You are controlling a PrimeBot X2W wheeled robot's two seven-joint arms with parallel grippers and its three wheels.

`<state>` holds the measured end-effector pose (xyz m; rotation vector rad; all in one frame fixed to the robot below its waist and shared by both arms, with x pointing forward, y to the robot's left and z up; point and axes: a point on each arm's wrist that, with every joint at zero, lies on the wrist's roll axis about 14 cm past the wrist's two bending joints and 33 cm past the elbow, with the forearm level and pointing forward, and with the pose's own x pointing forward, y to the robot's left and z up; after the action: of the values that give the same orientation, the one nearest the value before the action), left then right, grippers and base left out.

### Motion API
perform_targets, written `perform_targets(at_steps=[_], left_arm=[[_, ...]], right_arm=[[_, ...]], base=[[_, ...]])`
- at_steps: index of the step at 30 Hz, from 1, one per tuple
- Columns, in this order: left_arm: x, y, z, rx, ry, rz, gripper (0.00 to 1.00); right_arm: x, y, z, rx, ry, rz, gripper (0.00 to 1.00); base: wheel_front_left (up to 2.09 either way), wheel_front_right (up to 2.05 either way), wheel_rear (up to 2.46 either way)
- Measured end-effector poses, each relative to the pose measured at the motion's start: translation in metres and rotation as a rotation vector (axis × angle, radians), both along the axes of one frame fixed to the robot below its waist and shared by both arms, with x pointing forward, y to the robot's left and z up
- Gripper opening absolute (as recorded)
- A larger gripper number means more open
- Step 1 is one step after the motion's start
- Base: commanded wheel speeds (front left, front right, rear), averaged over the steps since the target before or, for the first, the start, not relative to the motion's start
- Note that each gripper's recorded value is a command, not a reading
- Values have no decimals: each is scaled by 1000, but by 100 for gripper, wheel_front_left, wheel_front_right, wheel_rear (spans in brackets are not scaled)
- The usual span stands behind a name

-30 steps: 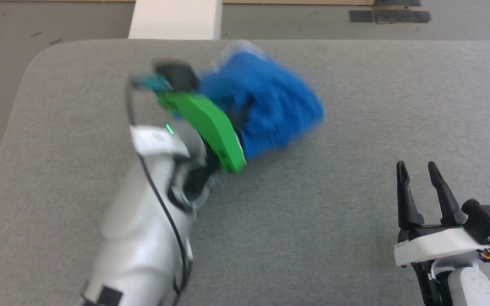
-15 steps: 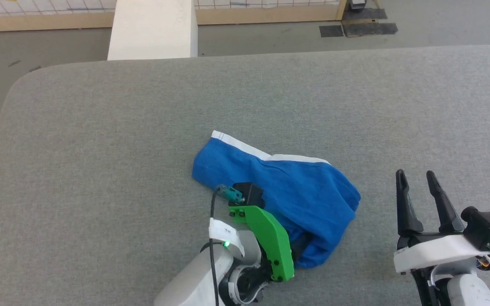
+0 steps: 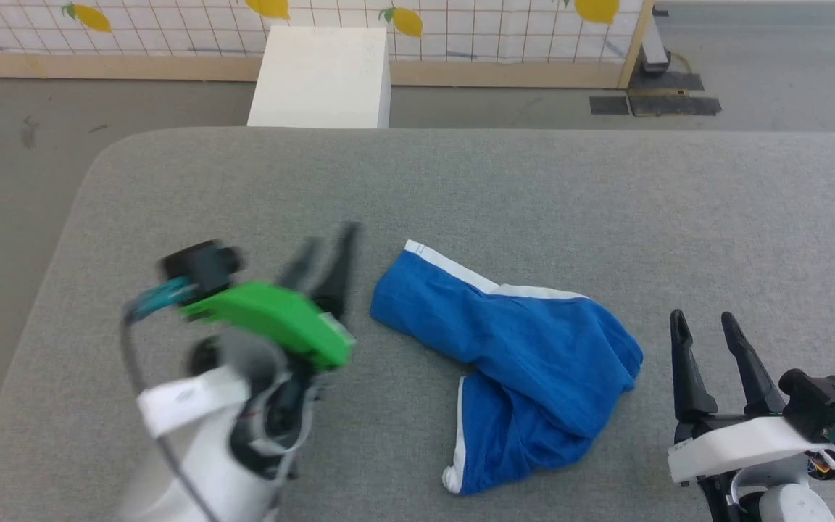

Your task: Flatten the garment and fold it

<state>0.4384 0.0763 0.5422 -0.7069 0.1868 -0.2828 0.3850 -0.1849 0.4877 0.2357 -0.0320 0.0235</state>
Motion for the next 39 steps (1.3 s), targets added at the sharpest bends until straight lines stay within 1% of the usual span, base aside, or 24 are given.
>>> perform_targets(at_steps=[2, 5, 8, 11, 13, 15, 19, 23, 25, 30, 35, 38, 39], left_arm=[[-1, 40, 4, 100, -101, 128, 100], [-10, 73, -1, 254, -185, 228, 100], [-17, 88, -7, 360, -216, 273, 100], [-24, 96, -5, 404, -243, 310, 100], [-29, 100, 3, 418, -275, 340, 100], [-35, 102, 0, 427, -273, 366, 100], [-45, 106, -8, 426, -255, 398, 100], [-48, 107, -10, 409, -254, 418, 100], [-49, 109, -11, 408, -254, 423, 100], [-52, 114, -15, 404, -246, 435, 100], [-54, 122, -24, 408, -218, 453, 100], [-55, 128, -29, 421, -204, 462, 100], [-56, 130, -31, 429, -198, 465, 100]], right_arm=[[-1, 2, 2, 0, -4, 5, 100], [-3, 1, 1, -8, -3, 5, 100], [-4, -3, -5, -14, 18, -6, 100], [-6, -8, -12, -18, 43, -19, 100], [-7, -11, -18, -19, 81, -24, 100], [-8, -11, -30, -18, 159, -15, 100], [-12, -4, -58, -46, 376, 41, 100], [-13, 8, -78, -125, 595, 120, 100], [-8, 15, -79, -173, 647, 153, 100], [6, 35, -82, -259, 706, 225, 100], [8, 42, -103, -280, 782, 255, 100], [12, 43, -109, -281, 798, 259, 100], [16, 43, -109, -277, 791, 256, 36]], base=[[0, 0, 0], [0, 0, 0], [0, 0, 0], [0, 0, 0], [0, 0, 0], [0, 0, 0], [0, 0, 0], [0, 0, 0], [0, 0, 0], [0, 0, 0], [0, 0, 0], [0, 0, 0], [0, 0, 0]])
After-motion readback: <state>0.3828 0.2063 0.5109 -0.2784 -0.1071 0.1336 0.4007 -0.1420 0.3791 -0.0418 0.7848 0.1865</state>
